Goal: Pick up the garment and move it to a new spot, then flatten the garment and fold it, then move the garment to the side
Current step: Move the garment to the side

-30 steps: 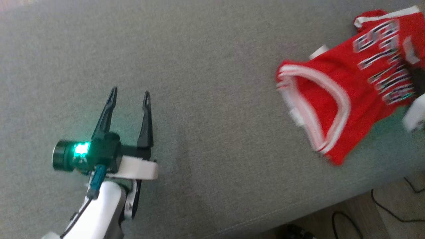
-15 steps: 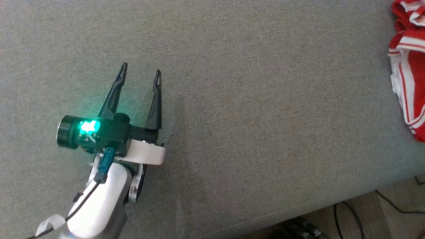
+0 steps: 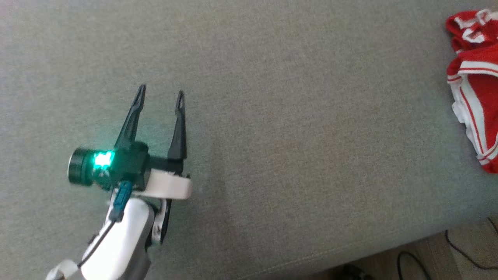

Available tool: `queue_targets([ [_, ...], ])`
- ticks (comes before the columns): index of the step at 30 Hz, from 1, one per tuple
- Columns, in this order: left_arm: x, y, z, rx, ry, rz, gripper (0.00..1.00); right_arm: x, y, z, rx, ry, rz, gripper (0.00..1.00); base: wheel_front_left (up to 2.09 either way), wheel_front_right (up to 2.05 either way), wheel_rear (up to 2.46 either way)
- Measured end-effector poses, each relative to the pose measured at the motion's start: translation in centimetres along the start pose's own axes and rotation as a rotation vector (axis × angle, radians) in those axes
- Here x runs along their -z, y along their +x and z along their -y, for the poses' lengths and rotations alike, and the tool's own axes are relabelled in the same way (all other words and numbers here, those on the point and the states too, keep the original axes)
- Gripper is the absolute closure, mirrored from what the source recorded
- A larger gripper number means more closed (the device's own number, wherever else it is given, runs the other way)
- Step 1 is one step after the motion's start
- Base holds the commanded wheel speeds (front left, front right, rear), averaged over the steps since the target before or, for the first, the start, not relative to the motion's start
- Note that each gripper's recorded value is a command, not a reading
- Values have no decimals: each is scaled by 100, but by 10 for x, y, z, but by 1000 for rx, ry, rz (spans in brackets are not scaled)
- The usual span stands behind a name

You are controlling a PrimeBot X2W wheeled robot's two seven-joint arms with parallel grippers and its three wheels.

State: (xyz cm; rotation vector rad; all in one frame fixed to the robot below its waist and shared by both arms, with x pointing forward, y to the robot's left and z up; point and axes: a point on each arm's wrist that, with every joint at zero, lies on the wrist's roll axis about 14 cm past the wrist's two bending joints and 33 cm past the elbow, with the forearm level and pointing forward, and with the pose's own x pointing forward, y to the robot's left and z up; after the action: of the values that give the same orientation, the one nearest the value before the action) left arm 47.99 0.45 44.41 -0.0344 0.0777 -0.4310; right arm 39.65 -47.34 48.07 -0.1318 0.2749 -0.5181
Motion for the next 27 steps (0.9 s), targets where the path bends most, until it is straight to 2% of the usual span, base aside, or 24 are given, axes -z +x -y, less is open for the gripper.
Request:
queue_targets([
  [7, -5, -35, -19, -94, -5, -8, 0, -10, -48, -78, -186, 55, 116, 0, 0, 0, 0],
  [16, -21, -87, -79, -311, 38, 13, 0, -35, -115, -182, -429, 157, 184, 0, 0, 0, 0],
  [22, -26, -129, -113, -444, 52, 8, 0, -50, -143, -217, -542, 183, 205, 0, 0, 0, 0],
  [27, -29, -152, -119, -471, 64, 0, 0, -53, -164, -225, -580, 207, 209, 0, 0, 0, 0],
])
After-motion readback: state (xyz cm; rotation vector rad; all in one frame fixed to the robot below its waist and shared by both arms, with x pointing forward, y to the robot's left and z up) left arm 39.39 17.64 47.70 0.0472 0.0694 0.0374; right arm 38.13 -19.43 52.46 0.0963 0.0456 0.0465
